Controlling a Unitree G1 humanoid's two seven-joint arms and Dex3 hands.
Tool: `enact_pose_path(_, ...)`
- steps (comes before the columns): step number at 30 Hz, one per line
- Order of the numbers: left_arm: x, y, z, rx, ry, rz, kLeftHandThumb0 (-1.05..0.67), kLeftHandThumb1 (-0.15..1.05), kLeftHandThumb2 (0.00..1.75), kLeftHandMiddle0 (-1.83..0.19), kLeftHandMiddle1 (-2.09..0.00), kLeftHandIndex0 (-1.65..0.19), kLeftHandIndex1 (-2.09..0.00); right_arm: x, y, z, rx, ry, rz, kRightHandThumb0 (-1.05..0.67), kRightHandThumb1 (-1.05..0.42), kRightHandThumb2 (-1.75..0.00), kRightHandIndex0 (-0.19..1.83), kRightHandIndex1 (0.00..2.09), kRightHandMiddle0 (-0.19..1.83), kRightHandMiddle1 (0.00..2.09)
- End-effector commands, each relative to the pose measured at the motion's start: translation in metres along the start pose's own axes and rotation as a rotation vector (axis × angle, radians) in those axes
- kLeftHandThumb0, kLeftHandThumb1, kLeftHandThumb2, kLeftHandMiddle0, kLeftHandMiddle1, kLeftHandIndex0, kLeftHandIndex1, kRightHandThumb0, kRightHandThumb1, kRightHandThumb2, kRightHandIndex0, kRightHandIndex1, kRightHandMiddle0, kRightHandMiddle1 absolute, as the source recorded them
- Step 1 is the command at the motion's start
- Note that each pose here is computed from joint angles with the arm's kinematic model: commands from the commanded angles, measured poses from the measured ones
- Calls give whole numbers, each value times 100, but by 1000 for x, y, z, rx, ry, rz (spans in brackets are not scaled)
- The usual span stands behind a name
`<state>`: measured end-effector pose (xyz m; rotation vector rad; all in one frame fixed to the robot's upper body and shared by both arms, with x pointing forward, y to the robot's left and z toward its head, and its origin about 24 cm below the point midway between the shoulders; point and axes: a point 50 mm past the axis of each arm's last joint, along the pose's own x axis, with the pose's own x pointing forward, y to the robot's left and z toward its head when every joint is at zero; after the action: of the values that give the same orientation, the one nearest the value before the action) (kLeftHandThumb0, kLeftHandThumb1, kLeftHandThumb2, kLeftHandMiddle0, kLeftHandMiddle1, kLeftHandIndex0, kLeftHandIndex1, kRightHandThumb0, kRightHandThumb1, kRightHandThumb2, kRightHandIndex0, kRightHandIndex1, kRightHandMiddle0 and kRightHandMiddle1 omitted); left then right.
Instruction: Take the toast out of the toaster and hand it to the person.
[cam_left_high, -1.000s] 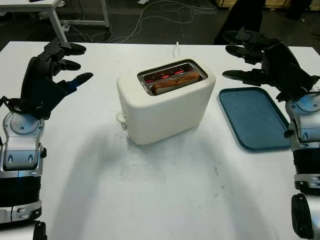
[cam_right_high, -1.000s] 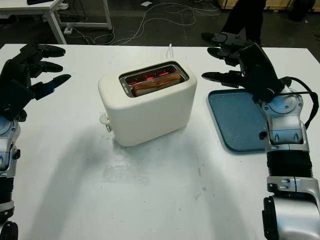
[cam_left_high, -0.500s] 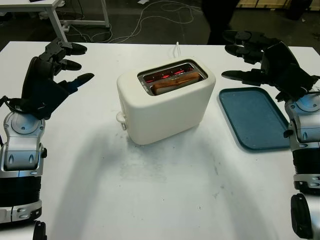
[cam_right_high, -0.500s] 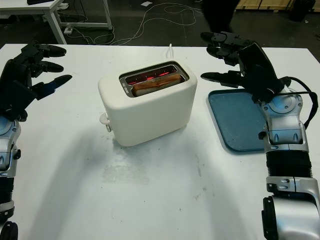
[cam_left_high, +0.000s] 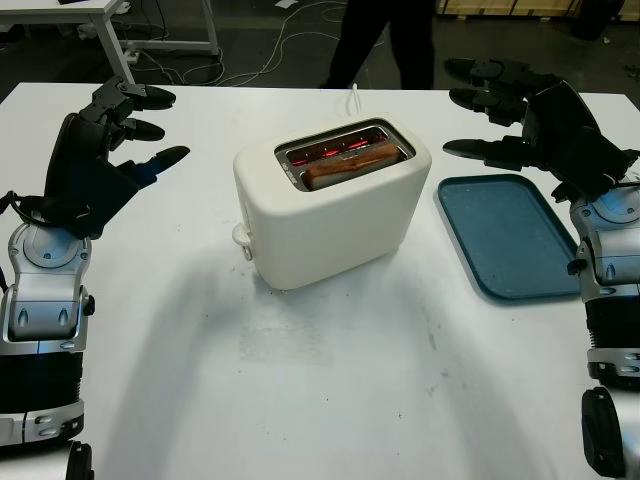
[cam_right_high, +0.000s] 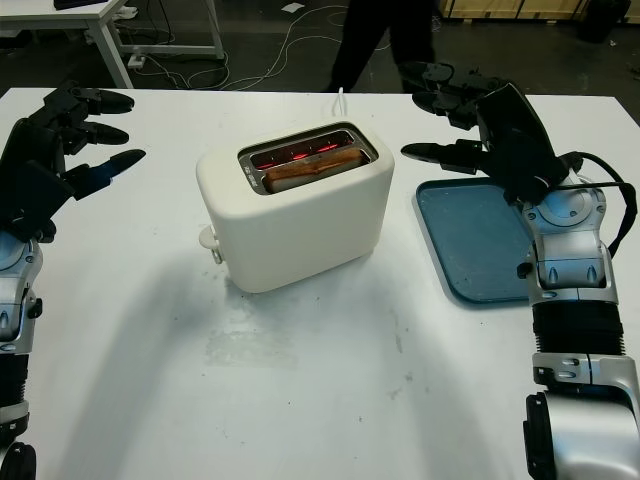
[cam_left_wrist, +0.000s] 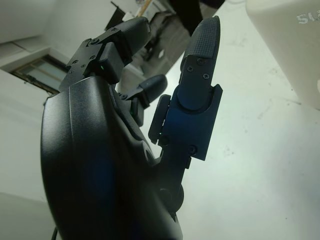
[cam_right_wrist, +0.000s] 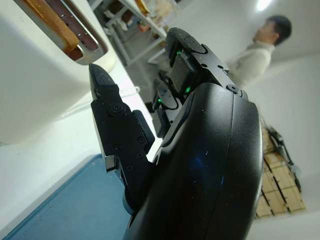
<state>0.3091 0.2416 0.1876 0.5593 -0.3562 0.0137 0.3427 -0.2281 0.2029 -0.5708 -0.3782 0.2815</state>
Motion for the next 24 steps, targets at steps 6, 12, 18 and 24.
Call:
enact_pose_path(6, 2, 3, 3, 14, -19, -1, -55, 92, 1, -21, -114, -23, -92, 0, 0, 3, -10, -11, -8, -12, -77, 0, 52, 15, 55, 3)
enact_pose_path(12, 2, 4, 3, 6, -13, 6, -55, 91, 1, -22, -115, -24, -93, 0, 0, 2, -3, -12, -7, -11, -77, -1, 51, 15, 54, 2)
enact_pose_path(18, 1, 3, 2, -8, -11, 3, -54, 91, 1, -20, -114, -23, -92, -2, 0, 0, -6, -3, -3, -10, -77, 0, 51, 16, 55, 2)
enact_pose_path(24, 0, 4, 4, 15, -9, 14, -56, 92, 2, -22, -114, -24, -92, -2, 0, 0, -14, 5, -2, -13, -77, 0, 49, 16, 54, 2)
